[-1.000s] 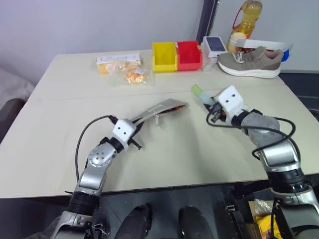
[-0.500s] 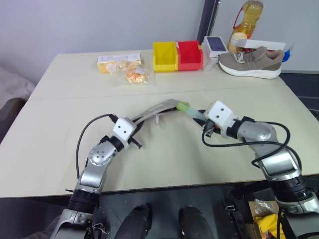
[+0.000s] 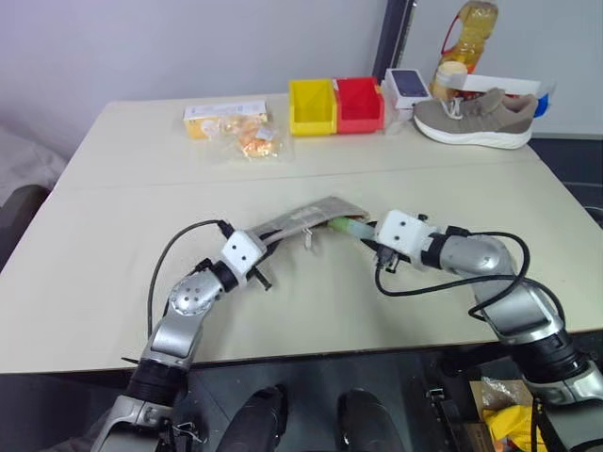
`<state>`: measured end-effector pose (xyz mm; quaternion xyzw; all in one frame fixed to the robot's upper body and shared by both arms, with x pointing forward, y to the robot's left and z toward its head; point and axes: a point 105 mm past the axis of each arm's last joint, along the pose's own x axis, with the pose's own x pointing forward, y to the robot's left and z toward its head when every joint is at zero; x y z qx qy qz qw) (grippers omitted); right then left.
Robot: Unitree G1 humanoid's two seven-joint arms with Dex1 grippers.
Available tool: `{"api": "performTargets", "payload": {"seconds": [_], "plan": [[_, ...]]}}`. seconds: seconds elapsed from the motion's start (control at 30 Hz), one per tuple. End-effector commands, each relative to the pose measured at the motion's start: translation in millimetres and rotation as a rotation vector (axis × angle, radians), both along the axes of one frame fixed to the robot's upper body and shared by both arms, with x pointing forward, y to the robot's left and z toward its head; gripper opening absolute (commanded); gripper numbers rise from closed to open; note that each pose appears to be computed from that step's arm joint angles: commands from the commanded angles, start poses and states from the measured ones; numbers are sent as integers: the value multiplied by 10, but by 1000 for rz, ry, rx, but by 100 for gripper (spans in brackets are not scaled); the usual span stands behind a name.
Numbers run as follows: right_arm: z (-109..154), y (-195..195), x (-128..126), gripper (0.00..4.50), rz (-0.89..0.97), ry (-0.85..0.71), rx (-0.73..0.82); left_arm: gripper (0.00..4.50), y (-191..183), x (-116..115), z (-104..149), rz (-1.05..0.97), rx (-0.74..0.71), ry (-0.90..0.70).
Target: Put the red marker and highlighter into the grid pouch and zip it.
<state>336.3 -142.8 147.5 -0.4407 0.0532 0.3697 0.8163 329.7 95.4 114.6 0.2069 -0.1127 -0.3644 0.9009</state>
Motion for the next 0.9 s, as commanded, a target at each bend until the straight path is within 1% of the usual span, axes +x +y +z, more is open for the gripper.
{"api": "performTargets", "payload": {"seconds": [0.03,0.13,0.27,0.33,0.4,0.43,0.5,0.57,0.6,0.67,0.73,0.77,0.8,0.87,0.9], "plan": [[182,151,-91,86,122,-89,-120,0,-106,-105,149,-83,21,-76],[154,258,-172,86,215,-103,-215,0,-151,-149,152,-124,38,-81],[159,355,-162,86,259,-137,-251,0,-186,-181,169,-156,45,-82],[156,353,-151,86,256,-129,-249,0,-183,-179,173,-154,44,-81],[185,339,-128,192,243,-129,-234,0,-176,-177,179,-147,41,-80],[210,331,-114,224,236,-138,-229,0,-170,-175,181,-142,37,-78],[277,316,-93,319,226,-169,-217,0,-160,-170,183,-132,28,-72],[415,322,-80,417,215,-219,-158,0,-134,-152,186,-113,11,-62],[503,311,-81,449,208,-233,-112,0,-111,-132,199,-98,-8,-54],[602,281,-93,449,200,-234,-50,0,-89,-105,222,-80,-37,-43],[753,211,-128,449,180,-211,80,0,-52,-43,274,-48,-101,-20],[835,184,-153,449,168,-182,183,0,-40,-9,313,-35,-137,-10],[884,167,-173,449,162,-158,250,0,-36,13,338,-27,-160,-2],[922,134,-211,449,150,-99,351,0,-39,49,379,-17,-197,12],[896,117,-249,449,151,-51,384,0,-50,70,399,-14,-213,20]]}}
